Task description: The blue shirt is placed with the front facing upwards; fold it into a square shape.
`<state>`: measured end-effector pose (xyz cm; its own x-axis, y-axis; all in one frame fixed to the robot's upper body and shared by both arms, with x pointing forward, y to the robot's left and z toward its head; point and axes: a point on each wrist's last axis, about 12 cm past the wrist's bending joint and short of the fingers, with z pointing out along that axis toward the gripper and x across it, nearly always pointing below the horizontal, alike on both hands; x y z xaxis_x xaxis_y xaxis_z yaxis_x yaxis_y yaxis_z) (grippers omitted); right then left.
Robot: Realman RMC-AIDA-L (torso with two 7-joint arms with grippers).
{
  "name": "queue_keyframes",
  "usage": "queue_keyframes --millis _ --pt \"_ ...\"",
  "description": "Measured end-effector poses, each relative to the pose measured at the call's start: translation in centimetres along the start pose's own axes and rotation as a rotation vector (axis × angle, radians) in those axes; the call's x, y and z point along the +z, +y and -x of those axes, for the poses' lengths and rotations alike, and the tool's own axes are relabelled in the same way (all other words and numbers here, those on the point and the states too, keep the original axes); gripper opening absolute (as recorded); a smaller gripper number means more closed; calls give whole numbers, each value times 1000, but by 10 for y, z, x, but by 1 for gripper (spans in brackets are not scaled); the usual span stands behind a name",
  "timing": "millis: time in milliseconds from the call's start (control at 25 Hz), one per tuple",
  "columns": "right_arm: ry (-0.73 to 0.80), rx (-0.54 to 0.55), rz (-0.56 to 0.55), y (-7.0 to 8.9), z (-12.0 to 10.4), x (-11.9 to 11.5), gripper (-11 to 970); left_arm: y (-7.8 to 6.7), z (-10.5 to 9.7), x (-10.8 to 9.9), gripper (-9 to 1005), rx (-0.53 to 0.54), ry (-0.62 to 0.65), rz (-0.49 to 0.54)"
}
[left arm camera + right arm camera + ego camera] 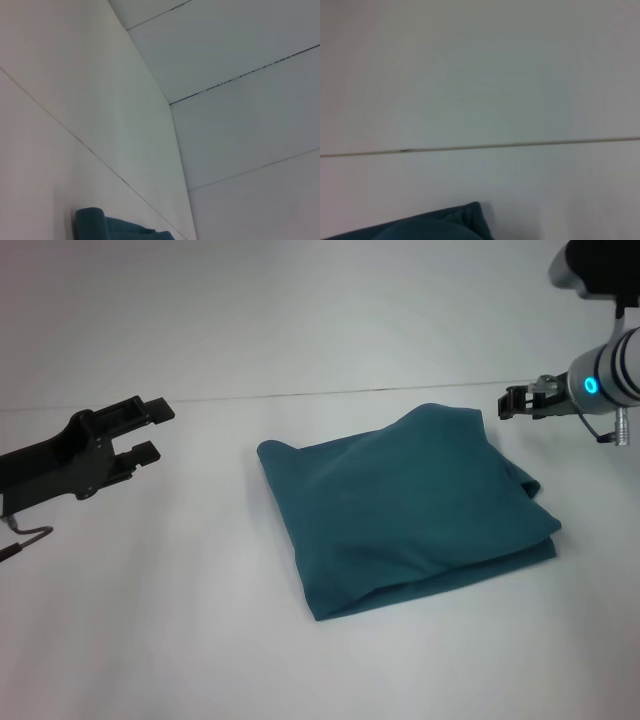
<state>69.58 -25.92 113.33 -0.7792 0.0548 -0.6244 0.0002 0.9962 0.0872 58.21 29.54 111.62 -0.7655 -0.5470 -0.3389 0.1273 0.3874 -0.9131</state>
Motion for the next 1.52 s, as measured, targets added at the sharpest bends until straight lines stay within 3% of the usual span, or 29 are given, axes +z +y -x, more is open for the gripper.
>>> queue_keyframes --millis 400,640,880,1200,1520 --pt "198 -30 173 12 -17 -23 442 1 0 -1 752 -2 0 1" --pt "288 -10 291 13 -32 -33 441 1 0 -2 752 -2 0 2" --pt "360 0 332 9 -42 -38 440 2 -1 -2 752 -3 0 3" --pt "401 -6 248 -10 -45 -41 439 3 -2 -3 752 -6 -3 6" --pt "293 -2 124 -25 -26 -56 438 3 -2 -3 753 -6 -2 5"
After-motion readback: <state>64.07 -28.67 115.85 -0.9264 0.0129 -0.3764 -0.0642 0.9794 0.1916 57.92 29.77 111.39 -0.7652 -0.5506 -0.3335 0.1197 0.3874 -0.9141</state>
